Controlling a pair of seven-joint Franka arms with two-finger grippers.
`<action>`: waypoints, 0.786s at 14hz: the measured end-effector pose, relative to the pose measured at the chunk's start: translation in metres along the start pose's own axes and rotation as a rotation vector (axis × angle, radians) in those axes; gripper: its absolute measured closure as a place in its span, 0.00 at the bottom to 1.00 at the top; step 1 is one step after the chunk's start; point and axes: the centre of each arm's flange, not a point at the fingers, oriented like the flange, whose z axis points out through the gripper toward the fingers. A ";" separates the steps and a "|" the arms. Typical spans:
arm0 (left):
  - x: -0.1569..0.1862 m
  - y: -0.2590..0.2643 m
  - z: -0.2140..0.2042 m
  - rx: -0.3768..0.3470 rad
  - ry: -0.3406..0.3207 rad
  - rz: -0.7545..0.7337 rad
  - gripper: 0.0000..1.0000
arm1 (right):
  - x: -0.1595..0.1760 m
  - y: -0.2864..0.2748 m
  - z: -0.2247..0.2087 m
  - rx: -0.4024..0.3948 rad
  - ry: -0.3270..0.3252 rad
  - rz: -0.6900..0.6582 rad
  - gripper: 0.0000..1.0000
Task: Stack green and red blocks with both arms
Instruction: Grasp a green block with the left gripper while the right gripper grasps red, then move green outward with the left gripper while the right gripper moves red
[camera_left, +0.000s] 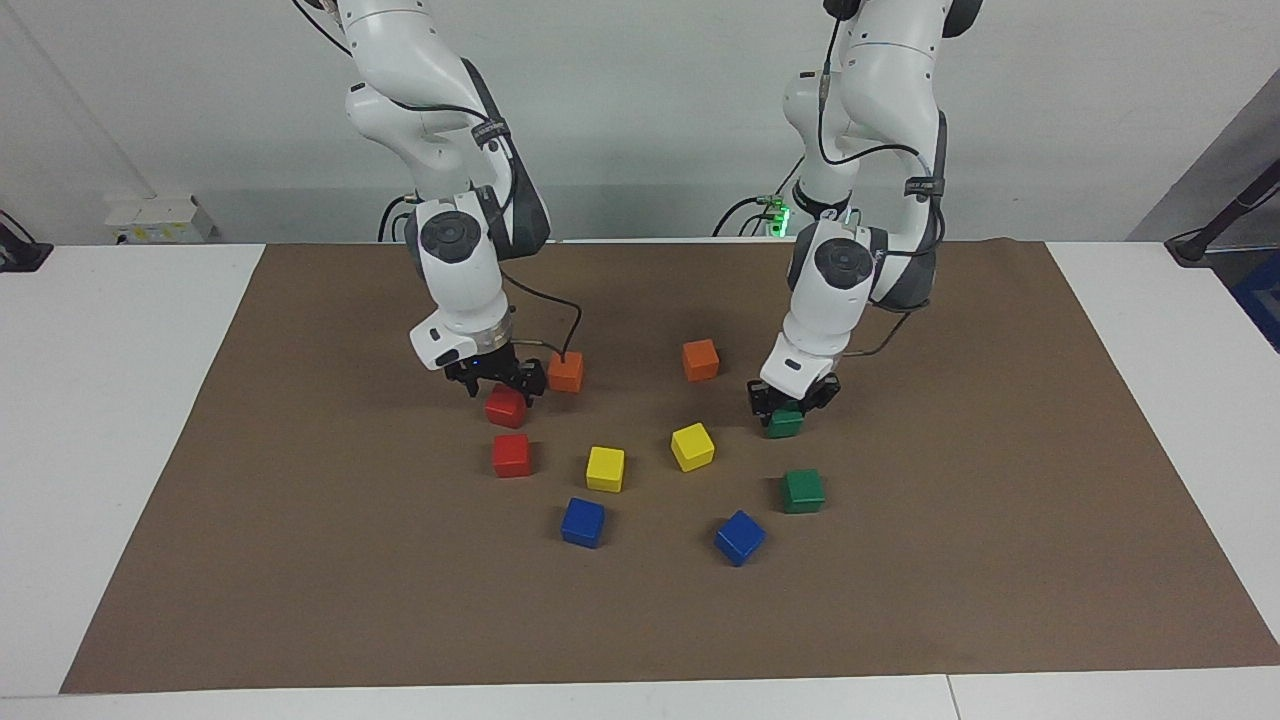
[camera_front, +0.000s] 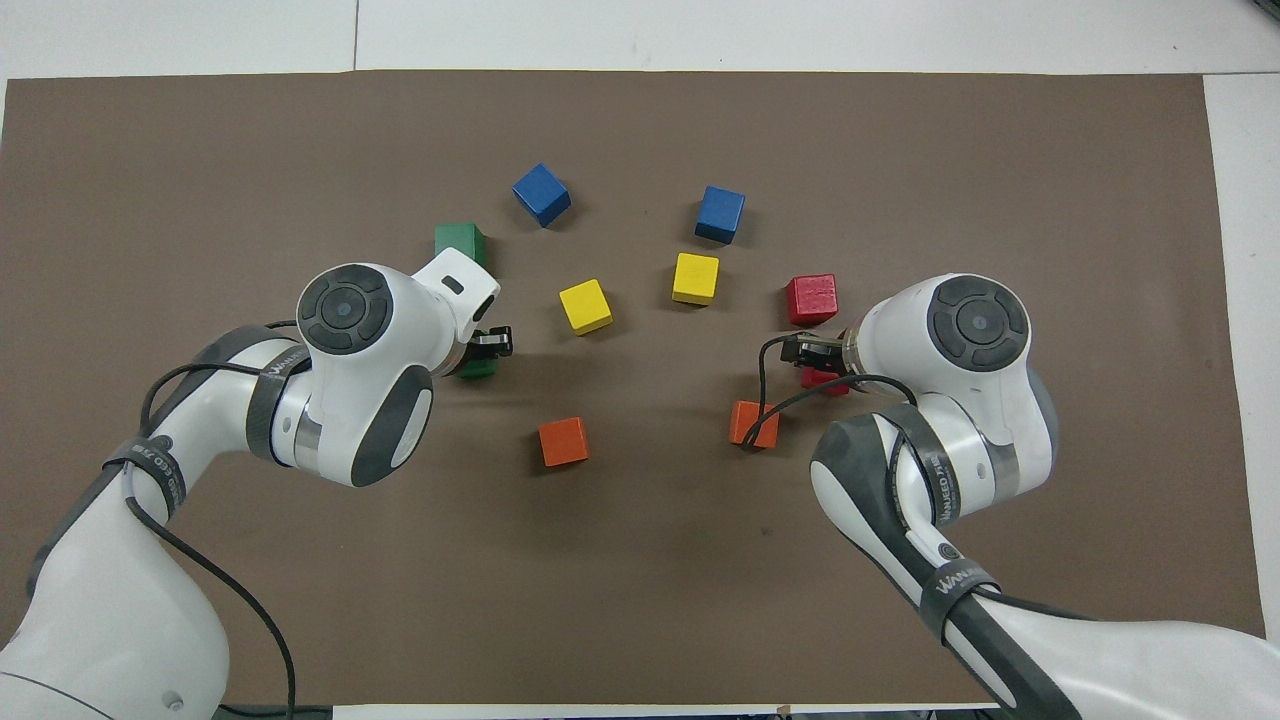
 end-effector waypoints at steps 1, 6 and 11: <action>0.013 -0.017 -0.009 0.000 0.013 -0.017 0.45 | -0.001 0.000 0.005 0.002 0.002 0.000 0.00; 0.050 -0.129 -0.039 0.023 0.029 -0.036 0.45 | -0.001 0.000 0.021 0.001 -0.003 0.000 0.00; 0.056 -0.285 -0.038 0.051 0.012 0.034 0.45 | -0.003 0.001 0.024 -0.003 -0.009 0.000 0.45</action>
